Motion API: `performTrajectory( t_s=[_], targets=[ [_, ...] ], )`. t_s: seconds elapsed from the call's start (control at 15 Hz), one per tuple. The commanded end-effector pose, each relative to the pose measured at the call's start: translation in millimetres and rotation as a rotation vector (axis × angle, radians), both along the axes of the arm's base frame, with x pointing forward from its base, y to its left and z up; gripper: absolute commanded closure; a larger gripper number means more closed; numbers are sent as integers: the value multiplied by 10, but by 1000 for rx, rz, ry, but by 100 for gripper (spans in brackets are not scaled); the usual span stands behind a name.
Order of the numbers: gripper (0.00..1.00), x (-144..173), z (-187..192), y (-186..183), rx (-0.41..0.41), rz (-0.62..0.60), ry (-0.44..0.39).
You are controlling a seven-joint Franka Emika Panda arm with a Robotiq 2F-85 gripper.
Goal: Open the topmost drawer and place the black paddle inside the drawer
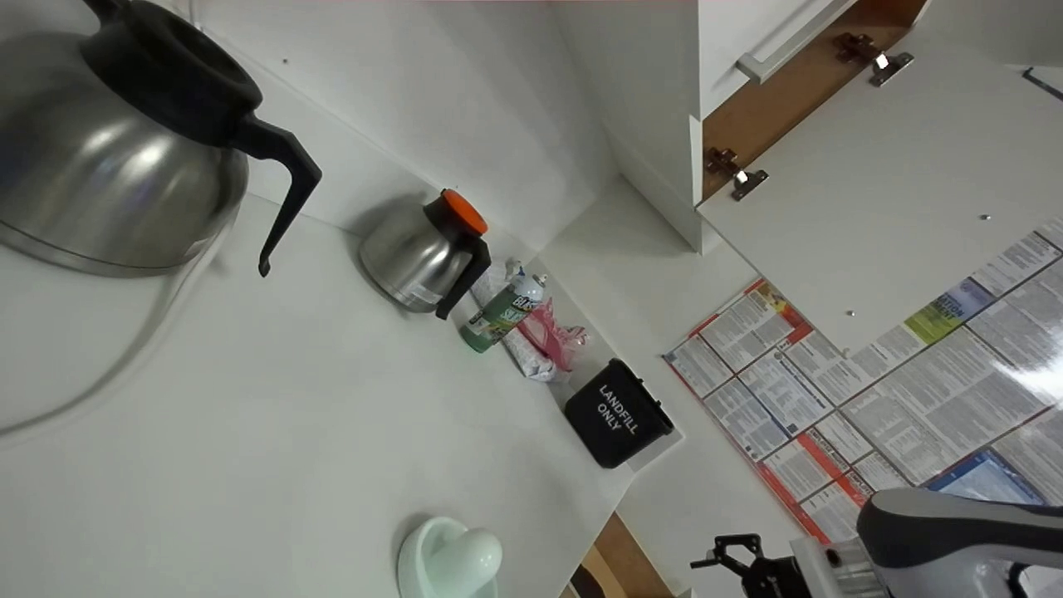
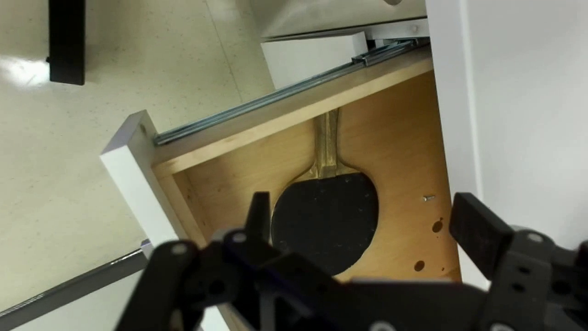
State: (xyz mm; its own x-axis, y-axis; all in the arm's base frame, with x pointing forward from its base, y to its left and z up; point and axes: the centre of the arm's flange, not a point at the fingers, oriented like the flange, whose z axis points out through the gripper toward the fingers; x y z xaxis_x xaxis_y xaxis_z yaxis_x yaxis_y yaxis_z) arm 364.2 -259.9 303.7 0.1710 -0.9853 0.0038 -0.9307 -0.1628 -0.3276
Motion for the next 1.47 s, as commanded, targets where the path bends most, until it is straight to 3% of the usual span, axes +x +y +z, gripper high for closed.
performTrajectory(
  t_s=[0.0, 0.33, 0.53, 0.6, 0.93, 1.4],
  targets=[
    [0, -445, 21, -290, 49, -11, -78],
    [0, -776, -137, -674, 71, 32, -98],
    [0, -888, -251, -712, 54, 115, -126],
    [0, -882, -124, -673, 45, 69, -104],
    [0, -896, -148, -675, 38, 102, -110],
    [0, -1148, -603, -1217, 86, -49, -183]
  ],
)
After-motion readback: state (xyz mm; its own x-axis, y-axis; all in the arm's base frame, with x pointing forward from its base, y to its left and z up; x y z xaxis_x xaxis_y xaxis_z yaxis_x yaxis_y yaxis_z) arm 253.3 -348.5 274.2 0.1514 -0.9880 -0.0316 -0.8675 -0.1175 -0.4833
